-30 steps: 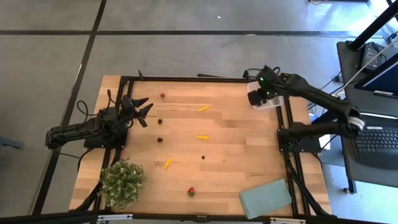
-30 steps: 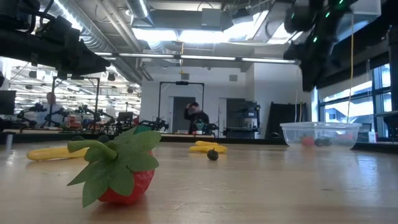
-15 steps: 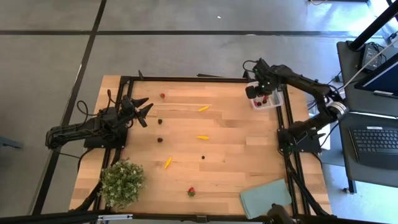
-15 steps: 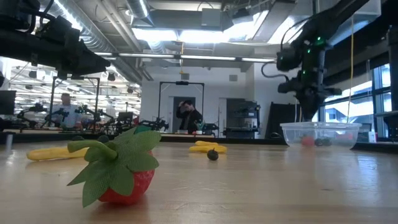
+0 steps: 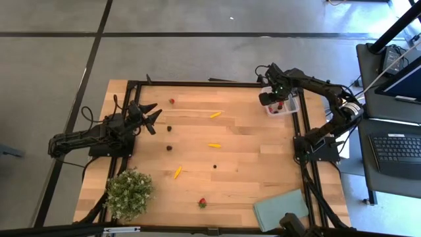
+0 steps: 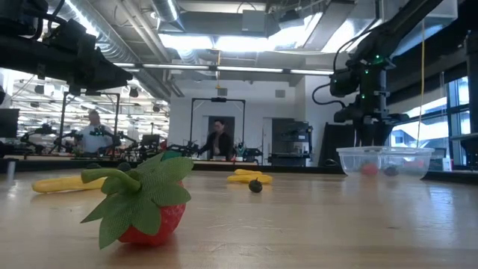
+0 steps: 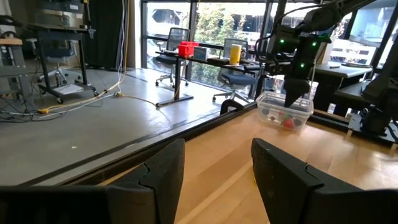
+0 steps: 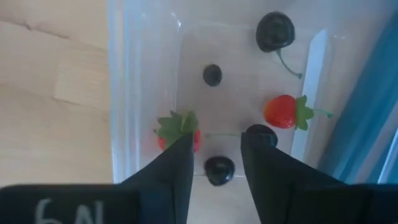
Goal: Pick and placing Produce into tupperware
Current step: Put the yellow corn into the transparent bin
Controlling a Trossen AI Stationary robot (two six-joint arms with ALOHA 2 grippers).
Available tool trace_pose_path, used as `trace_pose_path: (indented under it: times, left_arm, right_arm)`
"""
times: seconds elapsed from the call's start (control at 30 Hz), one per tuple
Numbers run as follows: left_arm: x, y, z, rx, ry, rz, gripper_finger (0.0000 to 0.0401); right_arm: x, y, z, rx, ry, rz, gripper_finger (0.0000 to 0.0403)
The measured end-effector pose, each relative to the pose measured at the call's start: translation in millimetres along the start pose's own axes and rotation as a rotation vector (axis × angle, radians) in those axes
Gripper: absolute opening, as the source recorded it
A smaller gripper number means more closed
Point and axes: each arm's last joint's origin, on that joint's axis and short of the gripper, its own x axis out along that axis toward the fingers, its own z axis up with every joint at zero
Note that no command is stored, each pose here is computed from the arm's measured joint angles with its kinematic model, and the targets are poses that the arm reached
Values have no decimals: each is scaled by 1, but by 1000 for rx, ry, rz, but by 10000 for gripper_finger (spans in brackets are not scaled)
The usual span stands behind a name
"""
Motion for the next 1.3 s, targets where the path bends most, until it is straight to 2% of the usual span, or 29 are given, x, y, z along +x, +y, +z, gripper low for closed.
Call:
trace_pose_path:
  times: [0.1,0.3,0.43,0.53,0.7,0.8,1.0,1.3]
  left_arm:
    - [0,0,0,5,0,0,179]
    - [0,0,0,8,0,0,179]
    - [0,0,0,8,0,0,179]
    - [0,0,0,8,0,0,179]
    - [0,0,0,8,0,0,179]
    - [0,0,0,7,0,0,179]
    - [0,0,0,7,0,0,179]
    - [0,0,0,6,0,0,179]
  right_arm:
    - [-9,1,2,-19,-76,27,138]
    - [-43,26,-5,-312,-277,271,139]
    - [-59,45,-14,-432,-378,355,139]
    - [-64,65,-21,-521,-418,406,139]
    - [-73,108,-40,-709,-488,604,140]
    - [-77,135,-57,-822,-529,675,140]
    - [-68,181,-88,-1086,-578,733,140]
    - [-23,232,-114,-1179,-569,708,140]
